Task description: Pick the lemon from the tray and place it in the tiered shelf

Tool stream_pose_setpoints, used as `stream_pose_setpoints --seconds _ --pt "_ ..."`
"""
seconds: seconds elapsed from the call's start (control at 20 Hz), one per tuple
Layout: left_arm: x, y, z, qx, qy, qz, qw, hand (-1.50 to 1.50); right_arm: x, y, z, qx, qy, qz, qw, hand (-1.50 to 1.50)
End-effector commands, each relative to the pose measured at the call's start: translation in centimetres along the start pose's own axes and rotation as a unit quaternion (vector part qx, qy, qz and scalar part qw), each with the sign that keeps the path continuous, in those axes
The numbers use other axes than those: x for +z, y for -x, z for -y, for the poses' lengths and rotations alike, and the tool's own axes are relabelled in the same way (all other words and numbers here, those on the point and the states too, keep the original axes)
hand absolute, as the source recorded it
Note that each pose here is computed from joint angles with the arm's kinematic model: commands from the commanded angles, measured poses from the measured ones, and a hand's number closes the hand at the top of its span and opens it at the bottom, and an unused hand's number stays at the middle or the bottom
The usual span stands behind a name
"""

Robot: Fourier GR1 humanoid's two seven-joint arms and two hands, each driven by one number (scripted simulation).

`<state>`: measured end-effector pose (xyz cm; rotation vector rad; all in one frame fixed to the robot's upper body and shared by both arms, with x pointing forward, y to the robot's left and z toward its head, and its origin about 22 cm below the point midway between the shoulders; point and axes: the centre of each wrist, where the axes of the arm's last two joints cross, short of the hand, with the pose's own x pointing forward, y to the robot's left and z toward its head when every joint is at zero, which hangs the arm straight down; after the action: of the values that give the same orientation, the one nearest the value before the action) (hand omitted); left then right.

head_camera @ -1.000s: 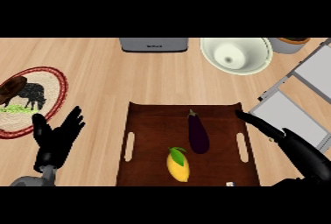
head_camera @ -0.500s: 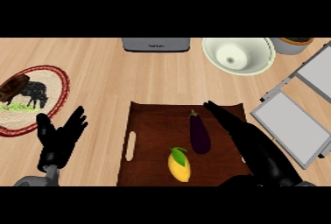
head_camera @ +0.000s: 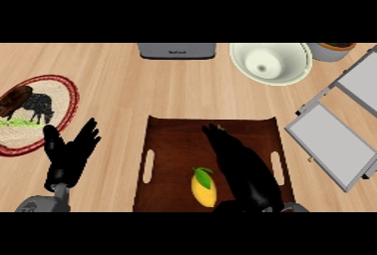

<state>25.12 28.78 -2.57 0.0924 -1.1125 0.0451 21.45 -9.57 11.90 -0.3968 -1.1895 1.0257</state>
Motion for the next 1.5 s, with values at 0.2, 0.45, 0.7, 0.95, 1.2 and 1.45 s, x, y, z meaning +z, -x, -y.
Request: stream_pose_setpoints --seconds 0.2,0.45,0.7,0.95,1.2,1.45 --pt "0.8 0.7 -1.8 -0.005 -0.006 0.002 1.0 0.0 -1.3 -1.3 -3.1 0.04 -0.006 -0.064 0.997 -1.5" --pt "0.5 -0.1 -1.8 -0.002 -0.007 0.01 0.9999 0.0 -0.8 -1.3 -2.9 0.062 0.011 -0.079 0.995 -1.5" --pt "-0.2 0.3 -1.5 0.003 -0.005 -0.001 1.0 0.0 -2.1 0.6 -5.5 0.064 0.01 -0.076 0.995 -1.5" --pt "0.8 2.1 0.4 -0.004 0.001 -0.004 1.0 0.0 -2.7 -0.2 -5.2 0.071 0.016 -0.088 0.993 -1.5" --pt "-0.7 -0.7 -2.0 0.006 -0.003 0.003 1.0 0.0 -3.3 1.2 -7.3 0.085 0.026 -0.107 0.99 -1.5" --pt "0.6 0.6 0.1 0.0 0.002 0.003 1.0 0.0 -5.4 1.1 -8.1 0.092 0.047 -0.107 0.989 -1.5"
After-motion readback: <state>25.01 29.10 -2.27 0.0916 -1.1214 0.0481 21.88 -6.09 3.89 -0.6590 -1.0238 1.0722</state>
